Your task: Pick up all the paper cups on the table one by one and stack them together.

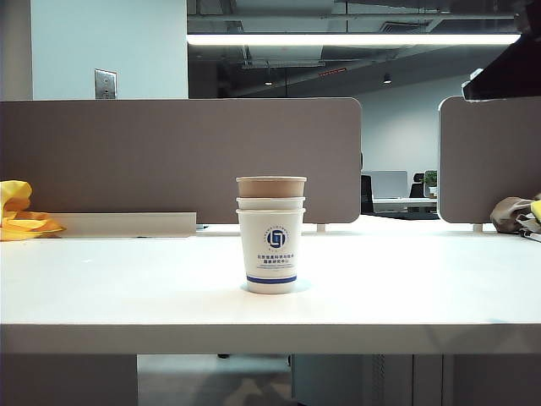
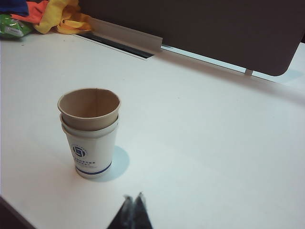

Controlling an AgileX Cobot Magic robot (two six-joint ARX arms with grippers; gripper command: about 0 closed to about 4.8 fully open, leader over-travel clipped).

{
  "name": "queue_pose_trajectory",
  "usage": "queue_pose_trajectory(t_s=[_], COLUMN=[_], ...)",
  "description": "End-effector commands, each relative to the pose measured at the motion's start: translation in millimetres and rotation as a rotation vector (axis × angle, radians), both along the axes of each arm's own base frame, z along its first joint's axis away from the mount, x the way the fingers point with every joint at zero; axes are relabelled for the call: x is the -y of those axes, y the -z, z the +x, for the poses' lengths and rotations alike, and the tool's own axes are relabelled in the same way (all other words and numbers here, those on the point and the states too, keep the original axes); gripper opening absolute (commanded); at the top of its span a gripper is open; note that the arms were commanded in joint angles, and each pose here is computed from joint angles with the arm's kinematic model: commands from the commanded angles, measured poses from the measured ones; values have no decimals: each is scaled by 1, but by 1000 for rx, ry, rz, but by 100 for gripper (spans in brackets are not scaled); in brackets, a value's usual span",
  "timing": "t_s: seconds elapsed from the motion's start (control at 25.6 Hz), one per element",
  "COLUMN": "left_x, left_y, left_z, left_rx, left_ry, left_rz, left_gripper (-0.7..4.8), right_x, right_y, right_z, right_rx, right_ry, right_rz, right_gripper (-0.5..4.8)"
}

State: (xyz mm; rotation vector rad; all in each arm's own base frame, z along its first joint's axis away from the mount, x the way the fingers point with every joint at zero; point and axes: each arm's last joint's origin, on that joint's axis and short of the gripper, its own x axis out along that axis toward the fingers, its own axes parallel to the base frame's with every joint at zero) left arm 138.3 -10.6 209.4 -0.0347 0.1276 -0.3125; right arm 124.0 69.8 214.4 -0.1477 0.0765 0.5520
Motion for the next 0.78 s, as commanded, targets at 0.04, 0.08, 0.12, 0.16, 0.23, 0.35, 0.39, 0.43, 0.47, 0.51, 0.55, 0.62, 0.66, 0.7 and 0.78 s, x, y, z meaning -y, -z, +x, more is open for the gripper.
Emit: queue_pose_trajectory(t_s=[0.04,0.08,0.12,0.16,0.23,0.35,0.39,0.43,0.47,0.51,0.55,0.62,0.66,0.7,0.78], left_x=[0,1,2,2,6,7,7,7,6,6,5,5,5,5,5], left_y=[-2,-2,-2,-2,-6,-10,-12,-14,-18,-22,-24,-27,-27,-27,-27], left_z=[0,0,0,-1,-7,-15,-19,-23,-29,-34,-37,-41,-42,-42,-42], left_rx=[16,16,18,22,48,86,105,129,173,217,236,270,279,279,278], left_ry=[1,6,8,-9,24,36,41,40,41,40,40,40,40,40,40], left_rz=[1,1,3,5,3,0,-1,-3,-6,-8,-9,-11,-12,-12,-12], left_gripper=[-5,-5,-5,-5,-5,-5,-5,-5,-5,-5,-5,-5,-5,-5,-5], right_x=[0,0,0,0,4,9,10,12,14,16,17,19,19,20,20], right_y=[-3,-3,-2,-2,-2,-1,0,0,0,0,1,7,11,14,18], right_z=[0,0,0,-1,-9,-16,-19,-22,-26,-28,-30,-33,-35,-35,-37], right_rx=[16,16,13,18,50,79,92,109,140,159,169,187,192,195,203], right_ry=[1,1,0,-1,-13,-5,-8,-7,-4,-2,-2,-2,-2,-2,-2], right_rz=[10,10,9,11,30,45,53,62,79,89,95,105,108,109,113], right_gripper=[-1,-1,-1,-1,-1,-1,-1,-1,-1,-1,-1,-1,-1,-1,-1])
